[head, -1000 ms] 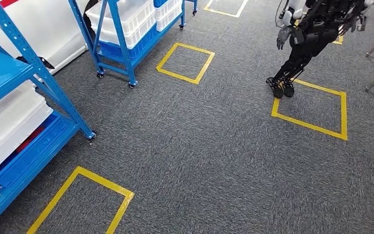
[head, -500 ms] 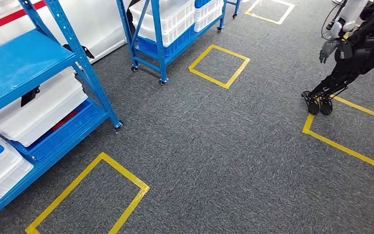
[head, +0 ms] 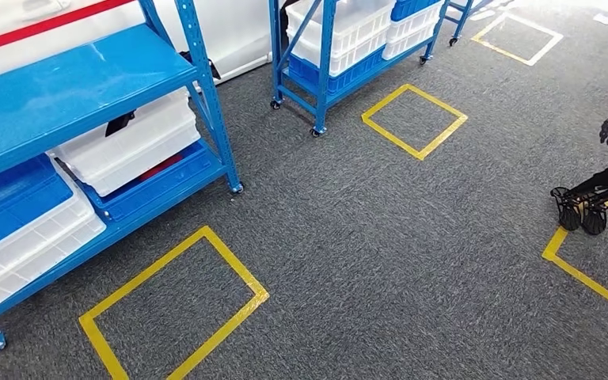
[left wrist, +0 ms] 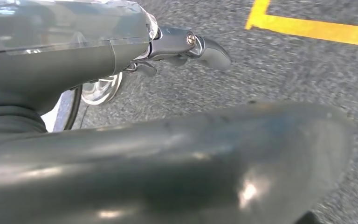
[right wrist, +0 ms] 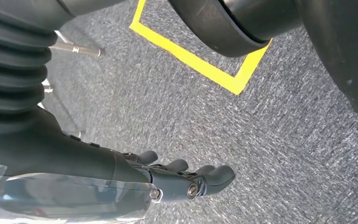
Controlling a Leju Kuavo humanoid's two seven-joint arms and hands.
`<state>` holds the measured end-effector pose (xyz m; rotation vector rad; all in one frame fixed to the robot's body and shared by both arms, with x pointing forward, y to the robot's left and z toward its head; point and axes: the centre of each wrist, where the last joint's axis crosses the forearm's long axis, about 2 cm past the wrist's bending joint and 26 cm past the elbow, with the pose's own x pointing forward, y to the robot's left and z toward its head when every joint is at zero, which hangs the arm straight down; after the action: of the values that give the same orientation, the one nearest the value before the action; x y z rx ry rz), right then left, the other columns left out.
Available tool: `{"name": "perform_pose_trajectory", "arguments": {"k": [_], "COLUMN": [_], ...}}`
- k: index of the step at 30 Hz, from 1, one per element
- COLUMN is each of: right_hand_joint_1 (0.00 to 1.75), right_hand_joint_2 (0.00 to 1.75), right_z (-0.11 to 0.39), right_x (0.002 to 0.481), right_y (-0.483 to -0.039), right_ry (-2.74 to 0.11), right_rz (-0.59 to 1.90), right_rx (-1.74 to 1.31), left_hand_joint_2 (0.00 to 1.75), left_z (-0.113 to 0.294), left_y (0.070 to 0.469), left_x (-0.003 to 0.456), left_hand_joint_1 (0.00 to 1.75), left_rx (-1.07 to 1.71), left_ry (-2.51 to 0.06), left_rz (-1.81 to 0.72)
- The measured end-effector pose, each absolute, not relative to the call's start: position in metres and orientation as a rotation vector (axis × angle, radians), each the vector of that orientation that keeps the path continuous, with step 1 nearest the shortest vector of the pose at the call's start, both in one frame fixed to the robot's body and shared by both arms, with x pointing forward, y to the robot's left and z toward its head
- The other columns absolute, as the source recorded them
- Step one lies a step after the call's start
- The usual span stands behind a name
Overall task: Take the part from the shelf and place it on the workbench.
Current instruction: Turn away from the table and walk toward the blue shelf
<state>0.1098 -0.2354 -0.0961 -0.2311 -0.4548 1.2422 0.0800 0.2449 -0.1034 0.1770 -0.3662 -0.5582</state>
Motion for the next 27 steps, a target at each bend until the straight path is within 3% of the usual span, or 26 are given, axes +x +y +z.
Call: {"name": "perform_pose_trajectory", "arguments": {"k": [22,26,27], "right_hand_joint_1": [0.00,0.00,0.00], "right_hand_joint_2": [1.75,0.00,0.00], "right_z": [-0.0964,-0.0966,-0.0968], "right_x": [0.1081,0.1074,0.1067], "right_y": [-0.2337,-0.2338,-0.2339], "right_ry": [-0.453,-0.449,-0.447], "right_rz": [1.247,1.250,1.251], "right_rx": [-0.221,-0.217,-0.216], "left_hand_joint_2": [0.00,0.00,0.00], "left_z": [-0.1035,-0.1033,-0.1031], "left_y": [0.2439,0.2439,0.2440], "left_x": [0.0790,0.0803,0.0813], "left_hand_joint_1": [0.00,0.00,0.00], "left_rx": [0.175,0.174,0.174], "left_ry": [-0.361,-0.363,-0.365], "left_rz": [-0.555,-0.556,-0.556]}}
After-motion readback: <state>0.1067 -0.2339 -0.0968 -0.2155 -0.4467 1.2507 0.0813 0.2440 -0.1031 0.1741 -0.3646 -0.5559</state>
